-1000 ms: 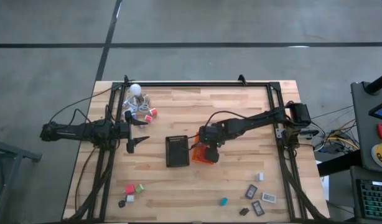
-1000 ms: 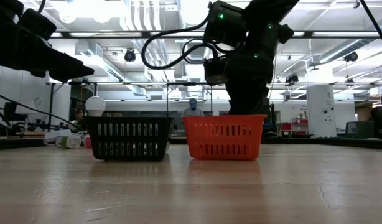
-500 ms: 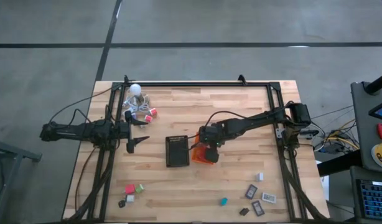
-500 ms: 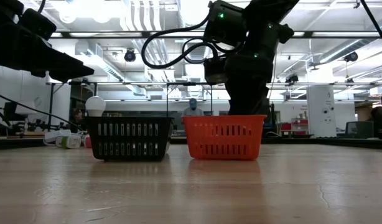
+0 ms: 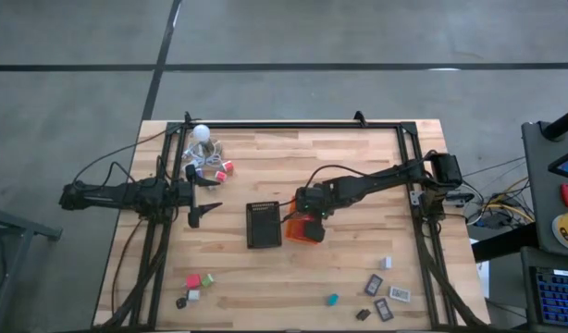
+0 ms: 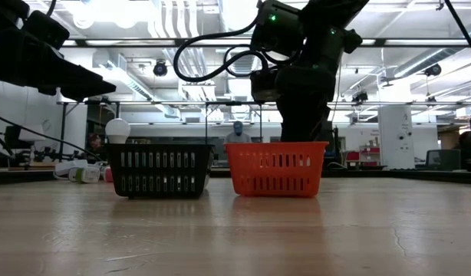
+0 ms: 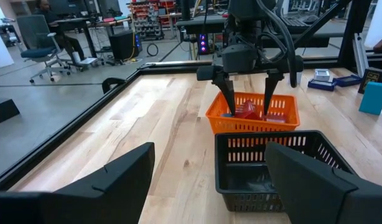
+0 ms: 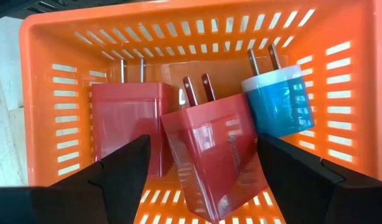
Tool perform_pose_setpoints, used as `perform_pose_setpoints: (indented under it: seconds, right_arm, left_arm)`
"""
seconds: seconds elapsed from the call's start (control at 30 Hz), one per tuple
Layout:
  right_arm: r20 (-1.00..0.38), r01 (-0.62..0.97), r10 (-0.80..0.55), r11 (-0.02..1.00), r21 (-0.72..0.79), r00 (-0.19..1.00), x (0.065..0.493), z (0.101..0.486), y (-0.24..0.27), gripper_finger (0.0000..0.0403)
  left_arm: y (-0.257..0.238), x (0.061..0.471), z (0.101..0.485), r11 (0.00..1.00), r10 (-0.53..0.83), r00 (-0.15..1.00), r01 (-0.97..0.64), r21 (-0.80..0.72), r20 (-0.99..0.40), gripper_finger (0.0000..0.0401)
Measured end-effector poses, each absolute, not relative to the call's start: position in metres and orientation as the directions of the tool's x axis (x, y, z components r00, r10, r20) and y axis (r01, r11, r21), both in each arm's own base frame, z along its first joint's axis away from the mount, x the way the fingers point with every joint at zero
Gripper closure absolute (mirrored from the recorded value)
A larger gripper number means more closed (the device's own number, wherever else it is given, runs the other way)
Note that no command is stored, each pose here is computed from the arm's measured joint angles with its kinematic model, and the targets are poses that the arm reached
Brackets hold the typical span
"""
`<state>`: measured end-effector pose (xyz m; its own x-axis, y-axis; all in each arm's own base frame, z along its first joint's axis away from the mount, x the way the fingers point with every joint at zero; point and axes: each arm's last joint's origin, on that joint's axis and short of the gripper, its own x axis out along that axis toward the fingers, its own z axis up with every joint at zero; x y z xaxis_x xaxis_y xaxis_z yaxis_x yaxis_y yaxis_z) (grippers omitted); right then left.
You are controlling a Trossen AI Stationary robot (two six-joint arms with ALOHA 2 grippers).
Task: Pick & Place Office items
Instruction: Put the red charger adapter into the orange bin, then put the top green charger adapter into the orange bin
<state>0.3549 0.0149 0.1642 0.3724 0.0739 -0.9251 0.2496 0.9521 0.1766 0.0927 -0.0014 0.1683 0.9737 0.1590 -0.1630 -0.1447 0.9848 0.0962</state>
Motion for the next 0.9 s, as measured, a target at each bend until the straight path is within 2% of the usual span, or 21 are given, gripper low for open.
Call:
perform_pose_setpoints:
  seconds: [0.4,0.57,0.9]
  right_arm:
    - [-0.921,0.243,0.07,0.954,0.174,0.383,0.355,0.169,0.015,0.0121]
    - [-0.9,0.209,0.064,0.963,0.169,0.43,0.358,0.193,0.014,0.0127]
    - [-0.893,0.176,0.064,0.972,0.158,0.446,0.352,0.24,0.014,0.0138]
  left_arm:
    - [-0.001,0.093,0.168,0.985,0.159,0.974,-0.145,0.096,-0.163,0.0091]
    - [-0.001,0.093,0.168,0.985,0.159,0.974,-0.145,0.096,-0.163,0.0091]
    - [-0.001,0.093,0.168,0.985,0.159,0.974,-0.145,0.096,-0.163,0.0091]
